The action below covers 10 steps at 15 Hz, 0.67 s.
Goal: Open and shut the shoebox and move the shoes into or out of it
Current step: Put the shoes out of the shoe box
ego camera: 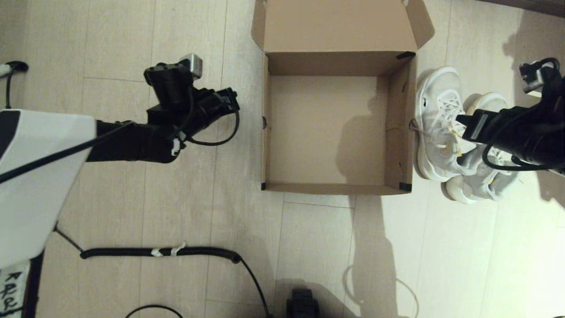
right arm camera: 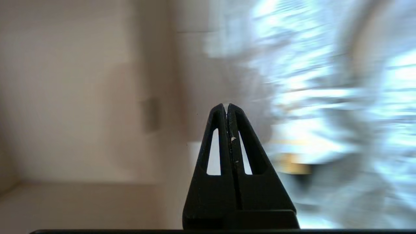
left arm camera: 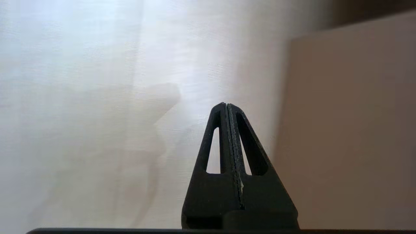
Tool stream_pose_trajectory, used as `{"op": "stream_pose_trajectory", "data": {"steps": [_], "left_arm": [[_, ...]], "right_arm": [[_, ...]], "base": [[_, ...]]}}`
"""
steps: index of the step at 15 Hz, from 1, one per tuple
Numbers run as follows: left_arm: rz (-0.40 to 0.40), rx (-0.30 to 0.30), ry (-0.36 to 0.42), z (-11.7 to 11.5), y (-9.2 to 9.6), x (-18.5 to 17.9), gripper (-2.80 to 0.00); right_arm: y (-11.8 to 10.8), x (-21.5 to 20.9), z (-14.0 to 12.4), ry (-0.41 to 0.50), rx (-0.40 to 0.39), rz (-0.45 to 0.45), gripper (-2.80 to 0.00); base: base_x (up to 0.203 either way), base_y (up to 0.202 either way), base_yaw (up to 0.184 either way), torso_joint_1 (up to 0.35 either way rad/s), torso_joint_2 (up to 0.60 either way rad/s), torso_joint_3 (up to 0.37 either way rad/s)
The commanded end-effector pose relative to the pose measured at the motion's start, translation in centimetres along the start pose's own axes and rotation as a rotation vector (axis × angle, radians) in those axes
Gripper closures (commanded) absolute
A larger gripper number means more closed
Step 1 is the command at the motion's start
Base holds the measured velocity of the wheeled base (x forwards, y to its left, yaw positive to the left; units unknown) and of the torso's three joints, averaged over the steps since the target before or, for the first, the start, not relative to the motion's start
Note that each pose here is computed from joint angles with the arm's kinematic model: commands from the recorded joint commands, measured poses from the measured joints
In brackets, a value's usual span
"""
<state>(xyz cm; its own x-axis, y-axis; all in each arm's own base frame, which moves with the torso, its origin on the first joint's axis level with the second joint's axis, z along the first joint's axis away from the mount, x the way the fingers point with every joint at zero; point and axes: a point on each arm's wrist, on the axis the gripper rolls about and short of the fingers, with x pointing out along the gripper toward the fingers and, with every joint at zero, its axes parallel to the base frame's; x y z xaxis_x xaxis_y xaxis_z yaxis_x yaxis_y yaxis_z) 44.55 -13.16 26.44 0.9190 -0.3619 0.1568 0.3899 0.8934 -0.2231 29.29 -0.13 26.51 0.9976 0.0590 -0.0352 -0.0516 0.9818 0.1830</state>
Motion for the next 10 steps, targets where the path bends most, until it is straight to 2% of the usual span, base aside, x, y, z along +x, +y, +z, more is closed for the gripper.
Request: {"op": "stream_pose_trajectory", "data": {"steps": [1,3,4,10], "left_arm": [[0.04,0.008,-0.029,2.2,1.5,-1.8,0.0],[0.074,0.017,-0.051,3.6,2.8,-3.5,0.0],[0.084,0.019,-0.059,4.0,3.1,-4.3,0.0],[0.087,0.022,-0.096,5.4,2.5,-8.3,0.0]], "right_arm": [[-2.5,-1.5,1.8,-0.055,-0.009,-0.098,0.0],[-5.4,-2.8,2.3,-0.056,-0.036,-0.21,0.0],[-6.3,-3.2,2.4,-0.054,-0.044,-0.236,-2.8],[-7.7,-3.9,-0.8,0.051,-0.01,-0.277,-2.8]], "base": [[0.0,0.0,0.0,0.0,0.0,0.0],[0.0,0.0,0.0,0.0,0.0,0.0],[0.0,0.0,0.0,0.0,0.0,0.0],[0.0,0.0,0.0,0.0,0.0,0.0]]}}
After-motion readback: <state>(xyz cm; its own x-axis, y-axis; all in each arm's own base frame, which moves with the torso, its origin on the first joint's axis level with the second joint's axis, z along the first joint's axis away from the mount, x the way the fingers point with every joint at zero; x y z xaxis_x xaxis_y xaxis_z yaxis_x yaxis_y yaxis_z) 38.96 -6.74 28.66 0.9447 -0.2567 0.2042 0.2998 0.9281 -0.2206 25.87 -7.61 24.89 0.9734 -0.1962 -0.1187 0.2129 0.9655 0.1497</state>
